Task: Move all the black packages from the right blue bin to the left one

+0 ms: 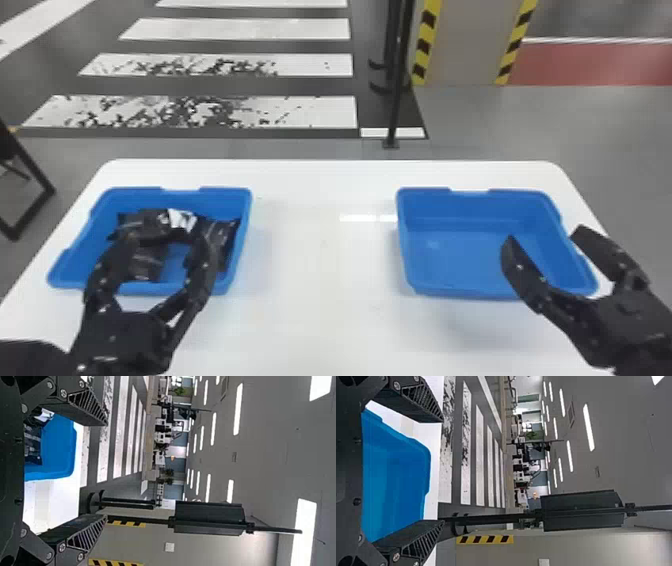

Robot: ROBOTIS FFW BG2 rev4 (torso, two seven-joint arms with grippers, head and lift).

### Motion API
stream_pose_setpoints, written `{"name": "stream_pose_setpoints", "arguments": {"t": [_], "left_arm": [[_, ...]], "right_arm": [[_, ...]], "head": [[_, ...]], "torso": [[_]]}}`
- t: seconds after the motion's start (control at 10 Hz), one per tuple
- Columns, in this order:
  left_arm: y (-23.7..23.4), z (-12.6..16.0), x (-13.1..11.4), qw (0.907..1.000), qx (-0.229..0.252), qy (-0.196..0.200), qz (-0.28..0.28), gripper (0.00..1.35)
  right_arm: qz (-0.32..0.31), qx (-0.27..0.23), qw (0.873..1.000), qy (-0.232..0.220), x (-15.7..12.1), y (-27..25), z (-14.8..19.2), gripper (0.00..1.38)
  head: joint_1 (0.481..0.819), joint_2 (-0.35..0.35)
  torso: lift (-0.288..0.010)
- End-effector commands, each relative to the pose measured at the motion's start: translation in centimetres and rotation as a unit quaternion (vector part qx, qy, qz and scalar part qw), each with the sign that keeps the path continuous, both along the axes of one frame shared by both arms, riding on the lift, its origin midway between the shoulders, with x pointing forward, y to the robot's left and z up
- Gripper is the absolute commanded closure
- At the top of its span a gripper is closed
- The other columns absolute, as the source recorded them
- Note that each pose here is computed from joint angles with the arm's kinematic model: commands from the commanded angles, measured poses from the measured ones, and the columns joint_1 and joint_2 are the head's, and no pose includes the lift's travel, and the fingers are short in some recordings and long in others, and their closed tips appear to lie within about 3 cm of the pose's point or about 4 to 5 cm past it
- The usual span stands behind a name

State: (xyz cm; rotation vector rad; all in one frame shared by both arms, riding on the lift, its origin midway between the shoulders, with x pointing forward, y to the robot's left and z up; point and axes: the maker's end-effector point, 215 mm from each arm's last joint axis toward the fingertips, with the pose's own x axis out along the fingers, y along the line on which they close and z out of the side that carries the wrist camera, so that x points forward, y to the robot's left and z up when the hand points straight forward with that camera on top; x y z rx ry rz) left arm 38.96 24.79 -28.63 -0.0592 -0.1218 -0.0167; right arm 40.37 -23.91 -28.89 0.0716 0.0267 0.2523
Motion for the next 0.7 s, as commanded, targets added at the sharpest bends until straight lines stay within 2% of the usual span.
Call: {"name": "stream_pose_setpoints", "arguments": {"t": [0.0, 0.6], "left_arm": [[0.10, 0.11, -0.05, 1.0000, 0.001, -0.001, 0.001, 0.23], [0.02, 0.21, -0.01, 1.0000, 0.000, -0.004, 0.000, 0.23]], "right_arm": [[-0.001, 0.000, 1.000, -0.002, -0.05, -0.06, 0.15, 0.13], [-0.005, 0.002, 1.000, -0.004, -0.15, -0.23, 0.24, 0.13]], "head": [[0.695, 0.013], [0.695, 0.013]], "torso": [[-0.140], [-0.140]]}}
